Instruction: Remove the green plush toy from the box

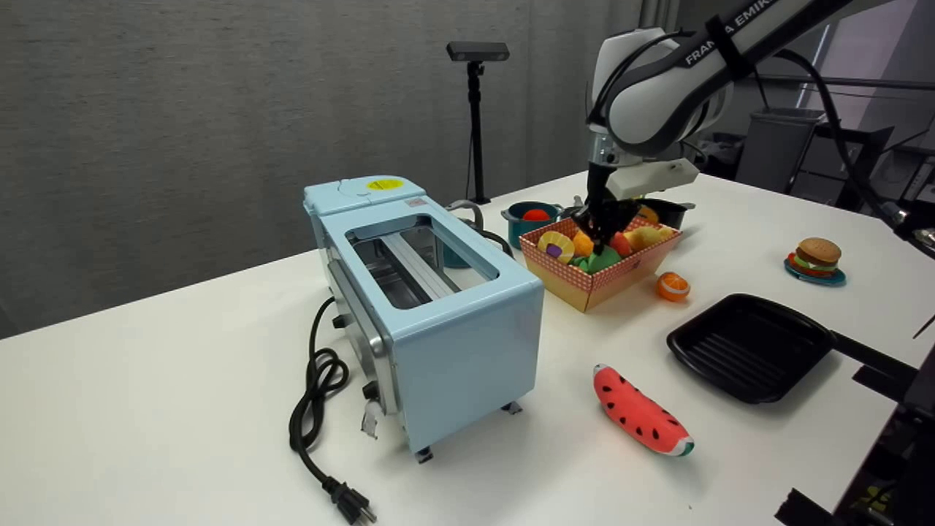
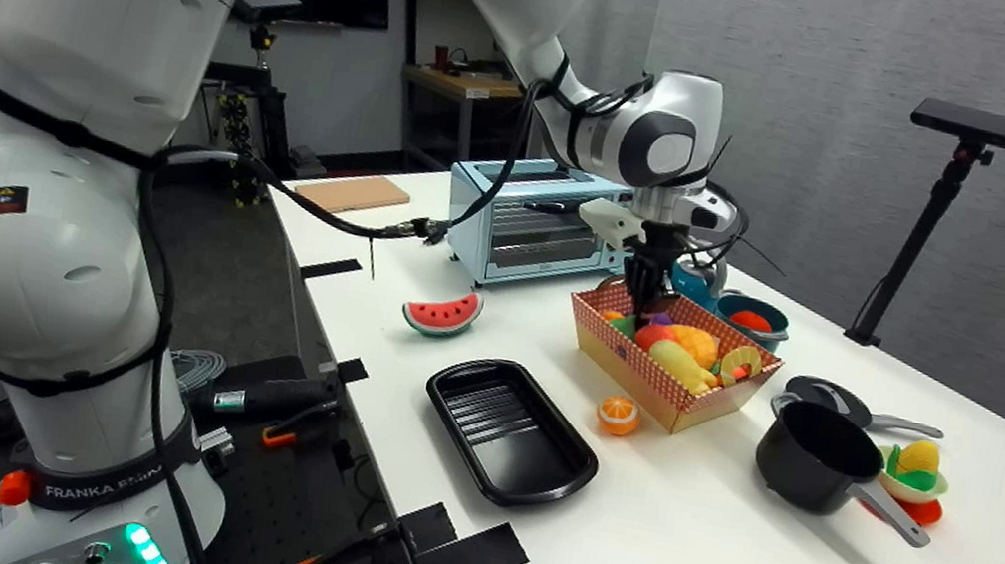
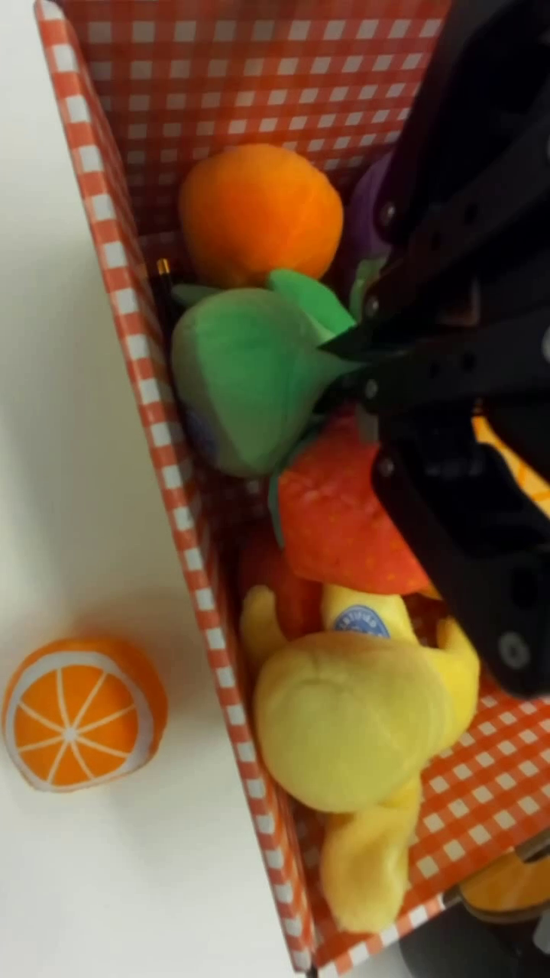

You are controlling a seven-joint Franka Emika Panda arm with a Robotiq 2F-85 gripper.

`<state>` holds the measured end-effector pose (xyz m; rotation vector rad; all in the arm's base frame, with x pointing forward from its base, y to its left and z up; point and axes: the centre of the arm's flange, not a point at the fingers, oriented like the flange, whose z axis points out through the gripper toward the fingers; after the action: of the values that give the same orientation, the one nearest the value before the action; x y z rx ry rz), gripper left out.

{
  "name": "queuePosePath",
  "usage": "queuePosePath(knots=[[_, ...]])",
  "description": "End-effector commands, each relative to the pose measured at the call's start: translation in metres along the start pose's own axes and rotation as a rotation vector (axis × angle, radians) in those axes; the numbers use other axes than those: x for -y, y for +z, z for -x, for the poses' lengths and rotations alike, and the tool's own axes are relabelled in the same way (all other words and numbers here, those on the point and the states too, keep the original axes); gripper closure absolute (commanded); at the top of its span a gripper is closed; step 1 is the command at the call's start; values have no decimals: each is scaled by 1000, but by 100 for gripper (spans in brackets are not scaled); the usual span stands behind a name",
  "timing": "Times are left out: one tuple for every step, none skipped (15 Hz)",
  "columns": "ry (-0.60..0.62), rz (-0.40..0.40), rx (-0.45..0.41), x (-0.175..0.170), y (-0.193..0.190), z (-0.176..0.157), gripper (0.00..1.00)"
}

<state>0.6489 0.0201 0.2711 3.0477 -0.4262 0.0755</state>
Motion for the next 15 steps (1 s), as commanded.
queuePosePath(knots=[[18, -3, -25, 1, -22, 9, 98], [16, -7, -34, 1, -30, 13, 98], [14, -11, -41, 1, -38, 16, 98], [12, -14, -51, 1, -47, 20, 98], [8, -19, -61, 1, -56, 23, 98], [5, -22, -70, 1, -64, 27, 98], [3, -26, -80, 1, -72, 32, 98], [1, -29, -87, 0, -79, 36, 98], [0, -33, -93, -1, -85, 42, 98], [-2, -34, -96, -2, -90, 47, 98], [-2, -35, -99, -3, -94, 53, 98], [-2, -35, -100, -5, -97, 58, 98], [-2, -36, -98, -8, -99, 64, 98], [-2, -37, -96, -10, -101, 70, 98], [0, -36, -95, -12, -102, 75, 98]])
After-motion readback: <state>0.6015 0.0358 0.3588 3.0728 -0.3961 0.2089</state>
